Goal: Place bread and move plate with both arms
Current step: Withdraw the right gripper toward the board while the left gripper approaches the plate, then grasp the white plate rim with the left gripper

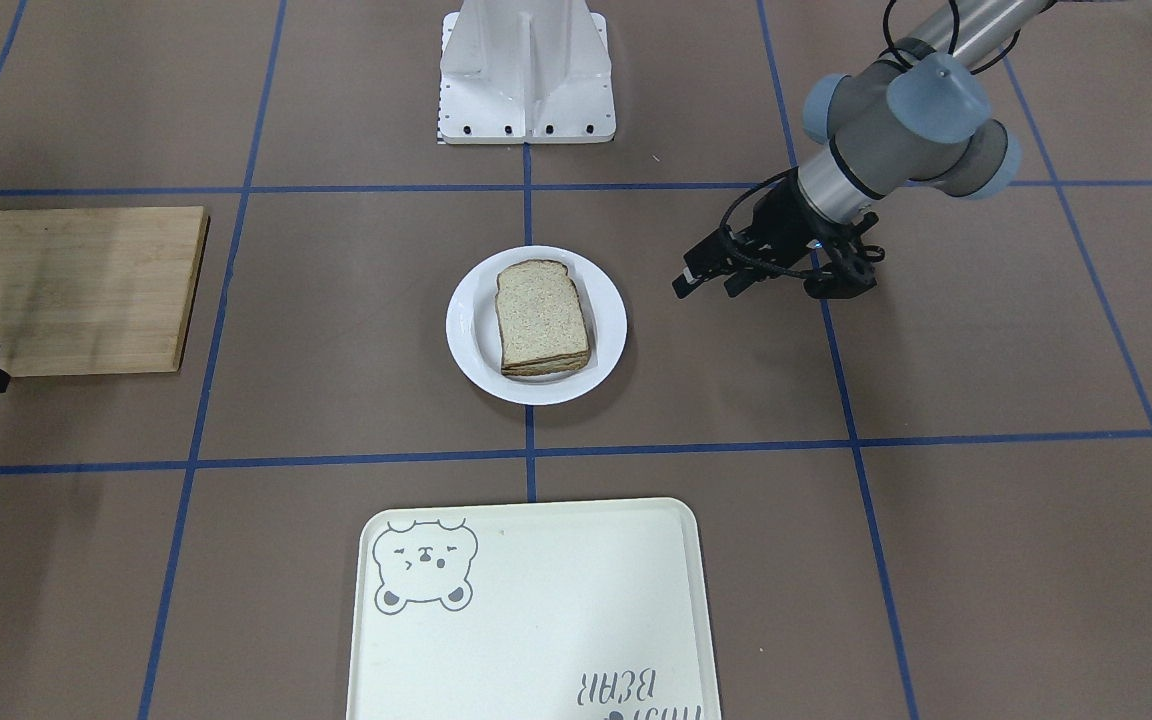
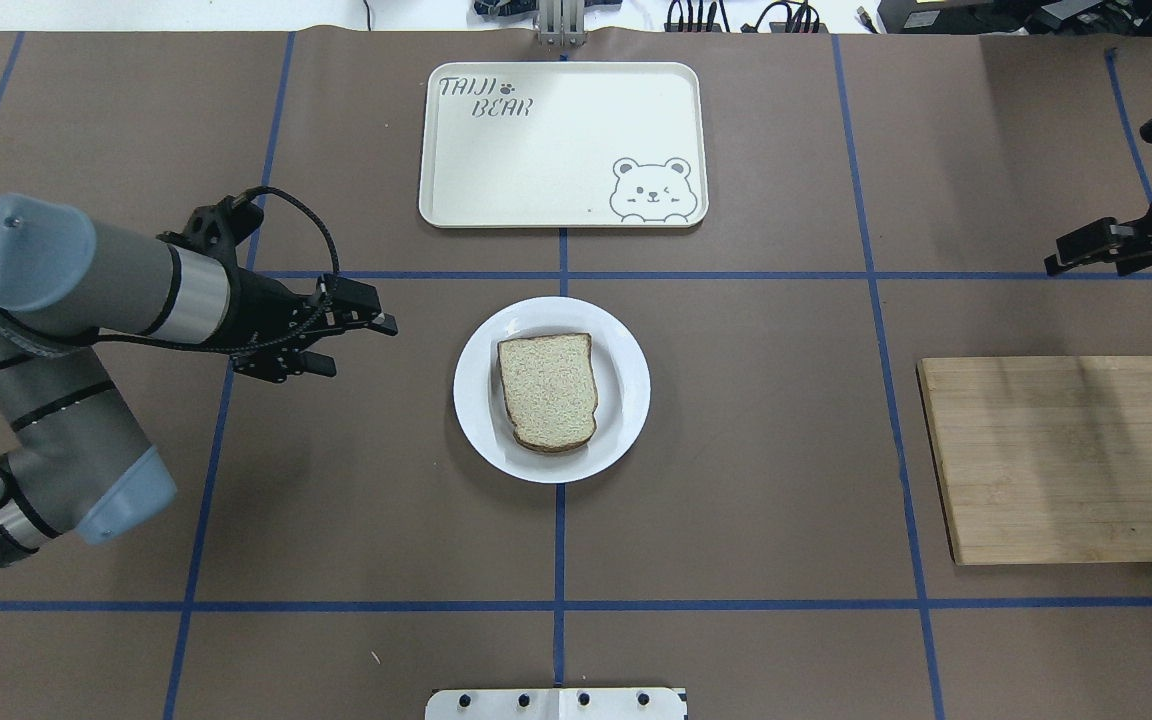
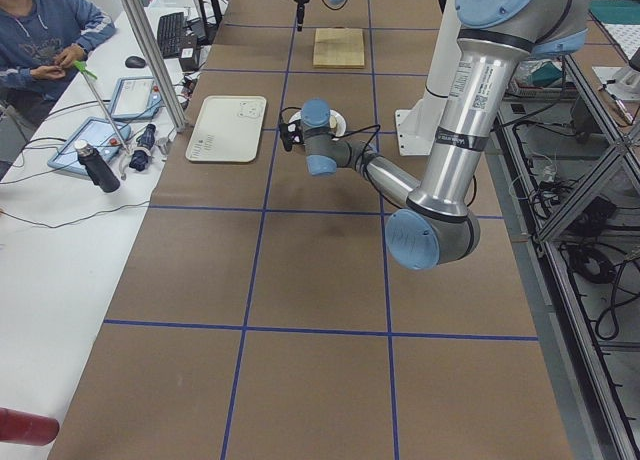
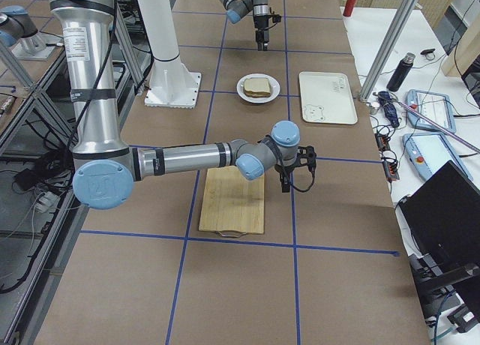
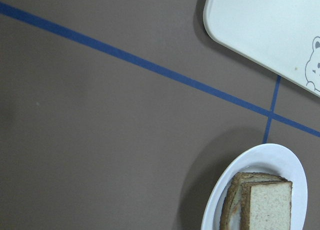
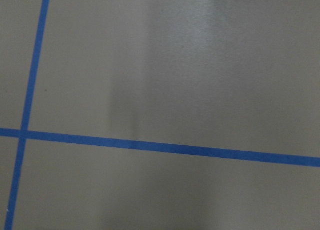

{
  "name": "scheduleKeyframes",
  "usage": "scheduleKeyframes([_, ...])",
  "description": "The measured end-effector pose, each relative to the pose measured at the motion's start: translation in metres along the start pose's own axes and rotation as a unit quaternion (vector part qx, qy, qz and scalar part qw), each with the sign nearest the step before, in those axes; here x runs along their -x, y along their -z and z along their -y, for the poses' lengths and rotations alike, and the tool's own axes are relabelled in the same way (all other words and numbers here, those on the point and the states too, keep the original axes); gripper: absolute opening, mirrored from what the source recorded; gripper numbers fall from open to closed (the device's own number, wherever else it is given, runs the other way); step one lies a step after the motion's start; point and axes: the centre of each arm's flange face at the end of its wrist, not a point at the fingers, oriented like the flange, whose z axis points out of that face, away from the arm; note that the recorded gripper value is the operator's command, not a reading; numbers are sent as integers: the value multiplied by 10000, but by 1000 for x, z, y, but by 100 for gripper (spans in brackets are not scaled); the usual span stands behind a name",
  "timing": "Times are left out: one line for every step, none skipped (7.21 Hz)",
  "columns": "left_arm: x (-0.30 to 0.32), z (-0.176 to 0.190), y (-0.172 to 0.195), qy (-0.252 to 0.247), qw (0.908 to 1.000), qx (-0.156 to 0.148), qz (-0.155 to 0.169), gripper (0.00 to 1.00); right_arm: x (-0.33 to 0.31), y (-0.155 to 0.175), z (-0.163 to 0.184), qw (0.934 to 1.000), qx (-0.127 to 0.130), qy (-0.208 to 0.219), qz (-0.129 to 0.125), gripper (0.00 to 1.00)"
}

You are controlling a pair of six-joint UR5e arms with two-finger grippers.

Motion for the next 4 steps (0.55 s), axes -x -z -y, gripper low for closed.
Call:
scheduleKeyframes([6,-12,-26,23,9995,-31,-327,94,-25,20,3,9995,149,217,-188,100])
scheduleKeyframes([12,-25,-49,57,9985,-3,-536,88,-44,40,4,9982,313,381,-333,100])
scheduleKeyframes([13,-36,-65,96,9980,63,-626,84,-52,54,2,9971,446,459,-420,100])
scheduleKeyframes([13,-43,-75,104,9976,124,-676,75,-54,61,1,9964,515,482,-460,100])
